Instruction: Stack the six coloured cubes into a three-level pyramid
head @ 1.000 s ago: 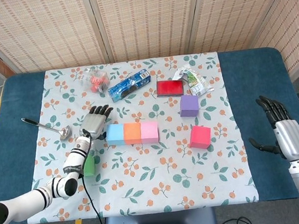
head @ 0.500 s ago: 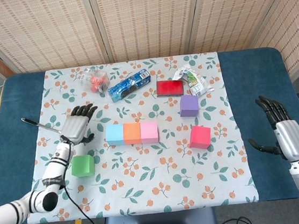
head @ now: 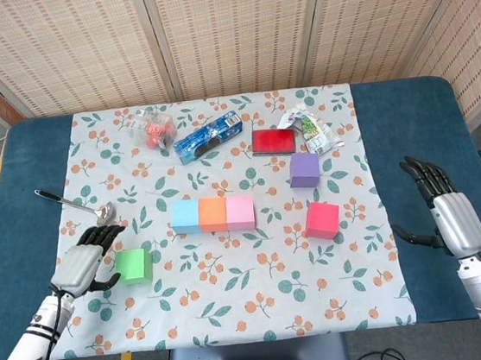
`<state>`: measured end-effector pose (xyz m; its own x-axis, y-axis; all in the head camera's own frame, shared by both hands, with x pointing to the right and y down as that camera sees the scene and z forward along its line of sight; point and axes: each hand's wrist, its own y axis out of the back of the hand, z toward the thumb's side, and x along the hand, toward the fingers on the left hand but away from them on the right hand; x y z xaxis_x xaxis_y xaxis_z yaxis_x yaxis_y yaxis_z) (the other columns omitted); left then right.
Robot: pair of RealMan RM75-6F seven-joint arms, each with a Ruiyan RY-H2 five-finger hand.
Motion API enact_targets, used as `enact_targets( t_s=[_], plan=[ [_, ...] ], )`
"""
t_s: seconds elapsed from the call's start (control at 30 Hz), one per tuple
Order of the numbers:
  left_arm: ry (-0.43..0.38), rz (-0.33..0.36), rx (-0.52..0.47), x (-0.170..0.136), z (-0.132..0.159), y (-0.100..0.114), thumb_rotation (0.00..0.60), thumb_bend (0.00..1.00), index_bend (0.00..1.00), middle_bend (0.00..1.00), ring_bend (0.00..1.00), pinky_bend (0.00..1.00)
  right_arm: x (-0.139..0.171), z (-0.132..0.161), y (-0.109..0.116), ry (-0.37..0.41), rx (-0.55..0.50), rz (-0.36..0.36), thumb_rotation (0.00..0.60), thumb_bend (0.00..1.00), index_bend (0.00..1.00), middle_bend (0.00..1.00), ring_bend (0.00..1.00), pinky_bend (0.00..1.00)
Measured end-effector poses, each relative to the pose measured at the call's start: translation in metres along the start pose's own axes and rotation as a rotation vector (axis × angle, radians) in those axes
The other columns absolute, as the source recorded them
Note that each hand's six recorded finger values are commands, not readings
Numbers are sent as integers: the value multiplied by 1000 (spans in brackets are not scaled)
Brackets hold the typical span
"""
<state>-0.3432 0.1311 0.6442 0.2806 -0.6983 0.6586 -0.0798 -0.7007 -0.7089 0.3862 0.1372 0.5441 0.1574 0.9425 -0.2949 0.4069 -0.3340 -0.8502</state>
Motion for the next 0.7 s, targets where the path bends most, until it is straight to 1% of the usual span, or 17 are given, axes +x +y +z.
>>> enact_targets(
  t_s=[0.13, 0.3, 0.47, 0.53, 0.7],
  plan=[
    [10, -12, -27, -6, -1, -15, 600, 338, 0, 0, 0, 45, -1, 0, -2, 0, -1, 5, 600, 109, 0, 8, 0, 0],
    [27, -33, -44, -4, -4, -27, 600, 340, 0, 0, 0, 45, -1, -1, -3, -2, -5, 8, 600, 109, 0, 8, 0, 0],
    [39, -54, -16, 0, -5, -37, 600, 339, 1, 2, 0, 45, 0, -1, -2, -2, -9, 9, 600, 109, 0, 8, 0, 0],
    [48, -57, 1, 2, -6, -41, 600, 339, 23, 23, 7, 52, 1, 0, -2, 0, -9, 9, 600, 109, 0, 8, 0, 0],
    [64, -62, 6, 7, -6, -48, 600, 337, 89, 78, 49, 84, 1, 0, -2, 1, -11, 9, 600, 109, 0, 8, 0, 0]
  ],
)
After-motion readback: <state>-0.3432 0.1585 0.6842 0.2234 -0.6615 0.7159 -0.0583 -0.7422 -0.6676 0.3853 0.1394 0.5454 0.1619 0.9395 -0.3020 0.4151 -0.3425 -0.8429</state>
